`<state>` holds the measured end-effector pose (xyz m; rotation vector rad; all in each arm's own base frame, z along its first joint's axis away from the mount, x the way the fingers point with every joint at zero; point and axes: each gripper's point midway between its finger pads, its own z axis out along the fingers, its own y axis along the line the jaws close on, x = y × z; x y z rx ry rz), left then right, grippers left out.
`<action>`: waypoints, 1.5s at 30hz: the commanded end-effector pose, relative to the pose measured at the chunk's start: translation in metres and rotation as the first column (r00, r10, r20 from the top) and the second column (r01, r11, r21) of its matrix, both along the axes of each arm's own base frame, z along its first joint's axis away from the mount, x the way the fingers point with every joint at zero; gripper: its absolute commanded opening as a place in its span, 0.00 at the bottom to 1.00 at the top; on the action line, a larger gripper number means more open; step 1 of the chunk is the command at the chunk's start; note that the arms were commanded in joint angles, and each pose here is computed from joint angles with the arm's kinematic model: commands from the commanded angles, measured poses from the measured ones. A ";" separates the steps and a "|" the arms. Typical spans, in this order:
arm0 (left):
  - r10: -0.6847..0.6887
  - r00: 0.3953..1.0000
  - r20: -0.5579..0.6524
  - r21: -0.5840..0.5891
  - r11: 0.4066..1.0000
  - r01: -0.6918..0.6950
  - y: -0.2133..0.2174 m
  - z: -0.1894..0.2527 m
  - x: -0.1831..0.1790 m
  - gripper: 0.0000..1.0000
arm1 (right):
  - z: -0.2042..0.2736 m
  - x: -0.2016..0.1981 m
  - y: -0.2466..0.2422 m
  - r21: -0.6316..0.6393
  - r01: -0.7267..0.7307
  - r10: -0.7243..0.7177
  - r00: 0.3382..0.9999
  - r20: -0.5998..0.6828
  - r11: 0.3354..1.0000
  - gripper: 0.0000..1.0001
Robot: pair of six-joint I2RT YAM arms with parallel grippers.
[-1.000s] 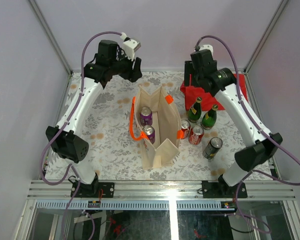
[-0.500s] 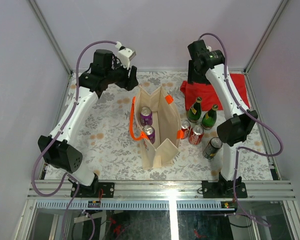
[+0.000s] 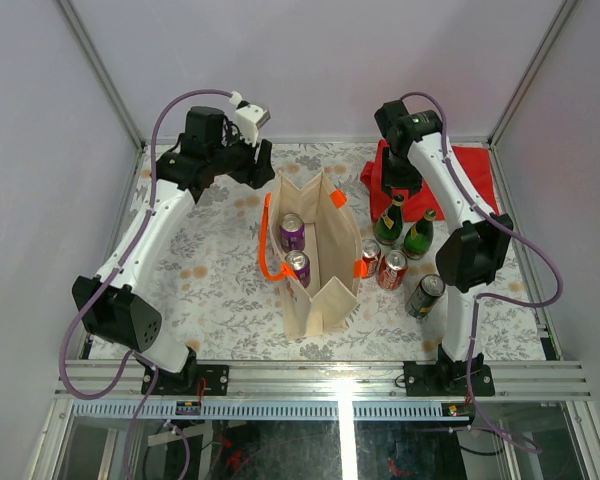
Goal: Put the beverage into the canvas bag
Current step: Pick up the drink from the center of the board.
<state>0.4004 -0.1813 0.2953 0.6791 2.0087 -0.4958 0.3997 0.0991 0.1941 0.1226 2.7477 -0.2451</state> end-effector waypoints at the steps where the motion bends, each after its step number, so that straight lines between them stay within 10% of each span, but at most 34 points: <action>1: -0.017 0.997 0.072 -0.022 1.000 0.019 -0.002 0.018 0.001 0.60 | 0.009 -0.014 0.000 0.043 -0.006 0.006 1.000 -0.001 0.999 0.50; 16: -0.021 0.998 0.063 -0.008 1.000 0.021 0.000 0.012 -0.003 0.60 | -0.007 -0.013 0.009 0.097 -0.018 0.022 0.999 -0.035 0.995 0.45; 32: -0.017 0.998 0.061 -0.004 1.000 0.018 0.003 0.011 -0.009 0.60 | -0.011 -0.021 0.008 0.105 -0.016 0.021 0.999 -0.050 0.994 0.00; 45: -0.012 0.998 0.058 -0.003 1.000 0.012 0.006 0.009 -0.018 0.60 | 0.036 -0.001 0.010 0.134 -0.026 0.011 0.993 0.116 0.991 0.00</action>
